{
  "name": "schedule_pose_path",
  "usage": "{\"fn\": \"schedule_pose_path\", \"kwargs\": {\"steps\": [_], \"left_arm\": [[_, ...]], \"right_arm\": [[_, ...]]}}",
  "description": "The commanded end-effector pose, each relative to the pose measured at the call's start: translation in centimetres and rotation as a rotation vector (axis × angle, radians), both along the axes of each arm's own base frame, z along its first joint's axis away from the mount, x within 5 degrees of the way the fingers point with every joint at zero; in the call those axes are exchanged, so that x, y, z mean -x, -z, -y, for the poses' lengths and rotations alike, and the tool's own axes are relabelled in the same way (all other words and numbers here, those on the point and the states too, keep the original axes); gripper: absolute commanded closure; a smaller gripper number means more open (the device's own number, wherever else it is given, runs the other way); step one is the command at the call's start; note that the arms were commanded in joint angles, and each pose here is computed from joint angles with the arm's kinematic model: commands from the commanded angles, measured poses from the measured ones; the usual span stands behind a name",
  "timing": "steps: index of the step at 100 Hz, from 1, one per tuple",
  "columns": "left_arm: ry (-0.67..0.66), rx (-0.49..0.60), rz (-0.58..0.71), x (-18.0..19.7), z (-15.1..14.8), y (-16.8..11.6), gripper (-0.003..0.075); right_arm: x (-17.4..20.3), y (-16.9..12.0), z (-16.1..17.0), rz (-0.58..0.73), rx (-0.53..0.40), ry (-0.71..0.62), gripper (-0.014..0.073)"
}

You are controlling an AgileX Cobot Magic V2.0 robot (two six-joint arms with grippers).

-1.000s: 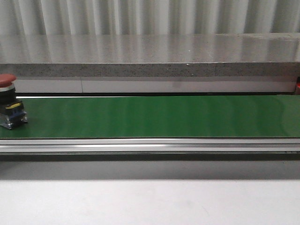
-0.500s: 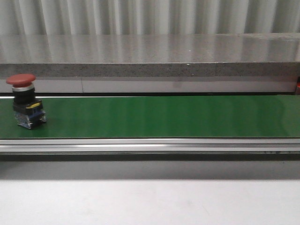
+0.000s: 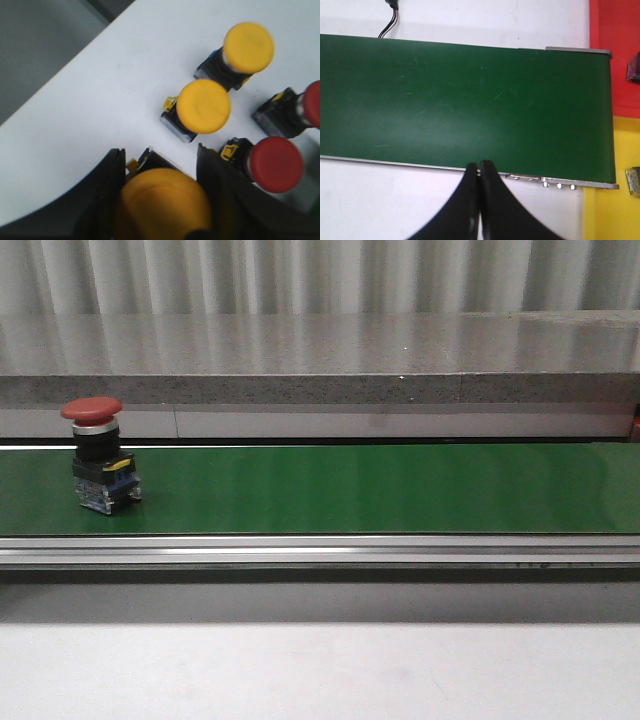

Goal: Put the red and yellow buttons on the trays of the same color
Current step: 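Move the left gripper down and grasp a yellow push-button on the table, then lower the yellow push-button onto the belt and open the left gripper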

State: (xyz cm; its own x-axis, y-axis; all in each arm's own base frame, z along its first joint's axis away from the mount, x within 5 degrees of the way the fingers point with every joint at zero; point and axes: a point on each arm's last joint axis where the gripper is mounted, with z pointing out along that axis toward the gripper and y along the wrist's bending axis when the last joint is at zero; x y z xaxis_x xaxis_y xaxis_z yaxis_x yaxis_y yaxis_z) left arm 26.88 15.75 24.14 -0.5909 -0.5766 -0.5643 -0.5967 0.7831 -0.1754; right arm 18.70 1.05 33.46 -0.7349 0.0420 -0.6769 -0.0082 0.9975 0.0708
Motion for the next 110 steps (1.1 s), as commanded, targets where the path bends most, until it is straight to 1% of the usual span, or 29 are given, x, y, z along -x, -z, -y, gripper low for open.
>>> {"fn": "schedule_pose_path", "kwargs": {"steps": [1, 12, 24, 38, 54, 68, 87, 100, 107, 110], "left_arm": [[0.016, -0.066, 0.153, 0.3, 1.4, -4.5, 0.074], [0.083, -0.09, 0.204, 0.8, 3.7, -6.6, 0.074], [0.17, -0.095, 0.23, 0.7, 6.2, -7.6, 0.074], [0.282, -0.094, 0.211, -0.2, 8.6, -7.3, 0.074], [0.362, -0.073, 0.183, -1.3, 10.6, -6.3, 0.074], [0.399, -0.056, 0.148, -2.3, 11.5, -5.1, 0.074], [0.425, -0.03, 0.079, -3.5, 12.1, -2.8, 0.074], [0.428, -0.021, 0.061, -3.6, 12.1, -2.4, 0.0734], [0.446, -0.033, 0.057, -3.6, 12.1, -2.4, 0.0681], [0.448, -0.034, 0.057, -3.6, 12.1, -2.5, 0.0629]], "right_arm": [[0.0, -1.4, 0.0, 0.086, 0.004, -0.006, 0.0662], [0.0, -1.4, 0.0, 0.086, 0.004, -0.006, 0.0662], [0.0, -1.4, 0.0, 0.086, 0.004, -0.006, 0.0662], [0.0, -1.4, 0.0, 0.086, 0.004, -0.006, 0.0662], [0.0, -1.4, 0.0, 0.086, 0.004, -0.006, 0.0662], [0.0, -1.4, 0.0, 0.086, 0.004, -0.006, 0.0662], [0.0, -1.4, 0.0, 0.086, 0.004, -0.006, 0.0662], [0.0, -1.4, 0.0, 0.086, 0.004, -0.006, 0.0662], [0.0, -1.4, 0.0, 0.086, 0.004, -0.006, 0.0662], [0.0, -1.4, 0.0, 0.086, 0.004, -0.006, 0.0662]]}}
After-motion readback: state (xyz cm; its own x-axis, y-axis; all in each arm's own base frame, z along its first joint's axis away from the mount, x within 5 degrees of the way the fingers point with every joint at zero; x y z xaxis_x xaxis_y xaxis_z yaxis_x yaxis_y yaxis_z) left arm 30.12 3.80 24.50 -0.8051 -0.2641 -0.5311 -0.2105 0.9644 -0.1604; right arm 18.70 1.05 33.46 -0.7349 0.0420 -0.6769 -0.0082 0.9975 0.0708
